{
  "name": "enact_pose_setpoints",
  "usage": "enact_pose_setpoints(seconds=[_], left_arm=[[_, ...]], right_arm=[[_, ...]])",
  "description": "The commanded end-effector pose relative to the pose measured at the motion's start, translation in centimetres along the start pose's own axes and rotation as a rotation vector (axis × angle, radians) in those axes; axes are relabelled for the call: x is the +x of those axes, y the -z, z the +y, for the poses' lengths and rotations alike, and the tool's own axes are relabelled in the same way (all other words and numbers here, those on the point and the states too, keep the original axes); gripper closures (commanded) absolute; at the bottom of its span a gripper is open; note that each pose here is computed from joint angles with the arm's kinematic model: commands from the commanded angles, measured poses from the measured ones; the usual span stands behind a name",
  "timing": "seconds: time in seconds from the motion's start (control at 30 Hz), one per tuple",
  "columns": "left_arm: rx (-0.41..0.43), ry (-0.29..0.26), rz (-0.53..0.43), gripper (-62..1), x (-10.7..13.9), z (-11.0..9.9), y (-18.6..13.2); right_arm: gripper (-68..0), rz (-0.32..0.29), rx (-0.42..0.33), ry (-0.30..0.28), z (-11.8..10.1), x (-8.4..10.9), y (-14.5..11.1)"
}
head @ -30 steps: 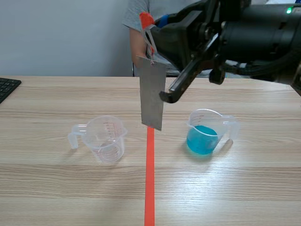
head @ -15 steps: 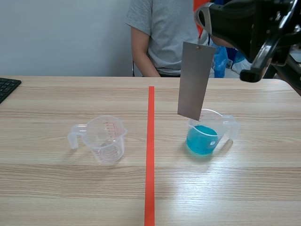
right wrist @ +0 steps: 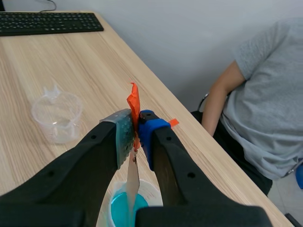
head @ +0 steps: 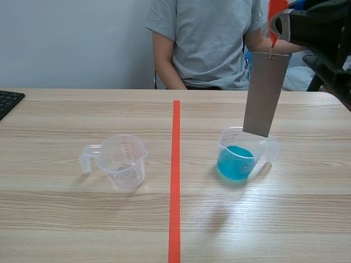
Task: Do the redox reaction experiment.
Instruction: 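Move the plate over the blue solution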
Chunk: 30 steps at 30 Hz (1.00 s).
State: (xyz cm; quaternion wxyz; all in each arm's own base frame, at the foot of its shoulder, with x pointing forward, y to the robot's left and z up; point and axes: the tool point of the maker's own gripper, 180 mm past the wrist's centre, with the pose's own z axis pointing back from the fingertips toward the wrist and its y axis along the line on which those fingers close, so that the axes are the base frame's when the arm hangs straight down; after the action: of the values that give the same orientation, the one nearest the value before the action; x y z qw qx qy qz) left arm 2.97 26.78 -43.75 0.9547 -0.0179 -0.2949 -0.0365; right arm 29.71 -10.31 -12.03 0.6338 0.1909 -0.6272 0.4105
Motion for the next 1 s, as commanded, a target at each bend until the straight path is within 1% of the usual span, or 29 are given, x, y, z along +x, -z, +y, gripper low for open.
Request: enact_pose_setpoints(seconds=[0.0, 0.1, 0.2, 0.33, 0.67, 0.97], left_arm=[[-0.004, -0.003, -0.023, -3.6, 0.6, -0.2, -0.1], [-0.005, -0.004, -0.023, -3.6, 0.6, -0.2, -0.1], [-0.005, -0.004, -0.023, -3.6, 0.6, -0.2, -0.1], [-0.005, -0.004, -0.023, -3.6, 0.6, -0.2, -0.1], [-0.005, -0.003, -0.019, -3.6, 0.5, -0.2, -0.1], [-0.005, -0.003, -0.019, -3.6, 0.5, -0.2, -0.1]], right_arm=[[-1.5, -0.033, -0.002, -0.013, -0.7, 1.0, -0.3], [-1.5, -0.032, -0.012, 0.002, -1.4, 0.4, -0.6], [-1.5, -0.035, -0.001, 0.004, -1.7, 0.3, -0.7], [-1.5, -0.059, -0.021, -0.001, -2.7, 0.9, -0.8], [-1.5, -0.104, -0.022, -0.043, -3.5, 2.7, -0.6], [-1.5, -0.140, -0.013, -0.032, -4.0, 3.6, -0.1]])
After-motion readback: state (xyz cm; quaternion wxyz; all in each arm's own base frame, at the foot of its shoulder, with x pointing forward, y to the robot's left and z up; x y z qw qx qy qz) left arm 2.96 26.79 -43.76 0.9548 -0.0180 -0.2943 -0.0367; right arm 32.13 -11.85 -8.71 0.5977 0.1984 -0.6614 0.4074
